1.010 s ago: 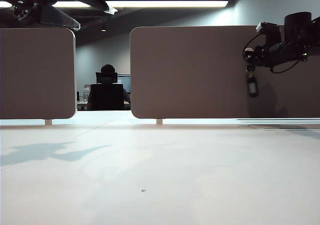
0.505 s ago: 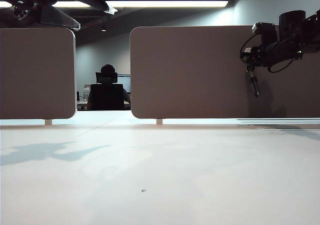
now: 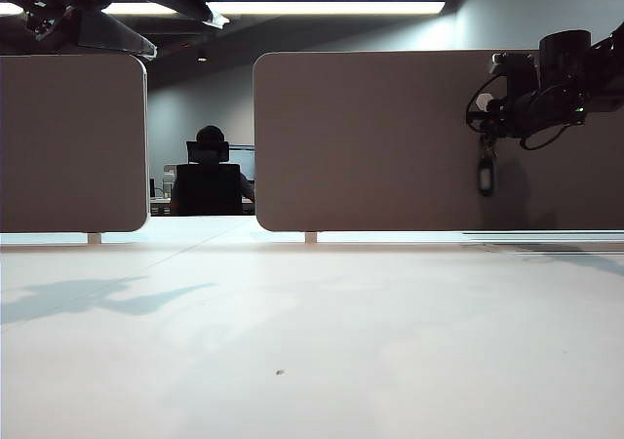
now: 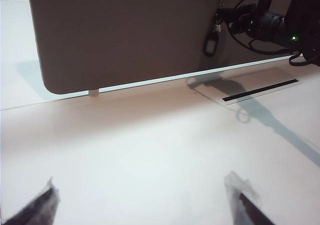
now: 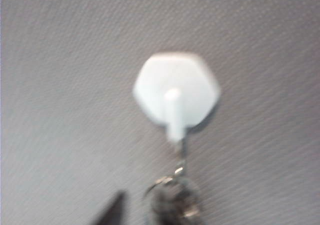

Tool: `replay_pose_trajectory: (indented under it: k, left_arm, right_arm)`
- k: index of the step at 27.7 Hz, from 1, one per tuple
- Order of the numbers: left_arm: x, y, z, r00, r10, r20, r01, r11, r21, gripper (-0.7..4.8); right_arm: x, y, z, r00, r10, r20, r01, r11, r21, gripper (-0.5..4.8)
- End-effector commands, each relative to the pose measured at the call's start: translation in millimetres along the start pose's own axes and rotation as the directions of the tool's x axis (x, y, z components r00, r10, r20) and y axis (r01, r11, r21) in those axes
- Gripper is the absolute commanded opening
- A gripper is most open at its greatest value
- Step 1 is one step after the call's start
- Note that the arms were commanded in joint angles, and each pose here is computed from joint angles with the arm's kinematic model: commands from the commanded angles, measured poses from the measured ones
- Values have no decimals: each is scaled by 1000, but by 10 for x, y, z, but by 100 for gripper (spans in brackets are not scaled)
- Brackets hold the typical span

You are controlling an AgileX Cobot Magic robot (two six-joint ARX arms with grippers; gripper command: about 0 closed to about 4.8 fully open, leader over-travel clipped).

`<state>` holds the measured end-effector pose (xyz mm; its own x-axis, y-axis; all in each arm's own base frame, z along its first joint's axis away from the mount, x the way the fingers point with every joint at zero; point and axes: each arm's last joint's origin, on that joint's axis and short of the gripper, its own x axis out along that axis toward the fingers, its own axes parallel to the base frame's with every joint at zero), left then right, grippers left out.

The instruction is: Hang the bunch of keys on the hook.

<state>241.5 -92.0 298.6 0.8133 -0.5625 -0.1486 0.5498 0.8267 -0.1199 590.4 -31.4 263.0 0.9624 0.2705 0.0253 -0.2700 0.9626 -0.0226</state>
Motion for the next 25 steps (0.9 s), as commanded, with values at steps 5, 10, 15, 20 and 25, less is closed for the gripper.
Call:
replay_pose_trajectory:
  k: [5,10,15,20,25]
  left_arm:
    - [-6,-8,33,1000,-1,15,1,1000,5,479]
    - [-5,-8,33,1000,-2,14,1,1000,4,479]
    - [-10,-26,30,998,-59,5,59,998,-12,479]
    - [-17,-53,51,989,-146,15,147,987,-70,479]
    - [-81,-94,104,975,-219,33,222,967,-125,479]
  right_arm:
    - [10,44,20,999,32,10,-32,999,-2,286]
    - [-42,64,140,998,37,-41,-37,999,3,317]
    - [-147,79,296,990,34,-140,-39,999,-28,328]
    - [-301,116,508,970,38,-238,-52,997,-49,328]
    - [-419,139,609,945,22,-325,-42,998,-55,314]
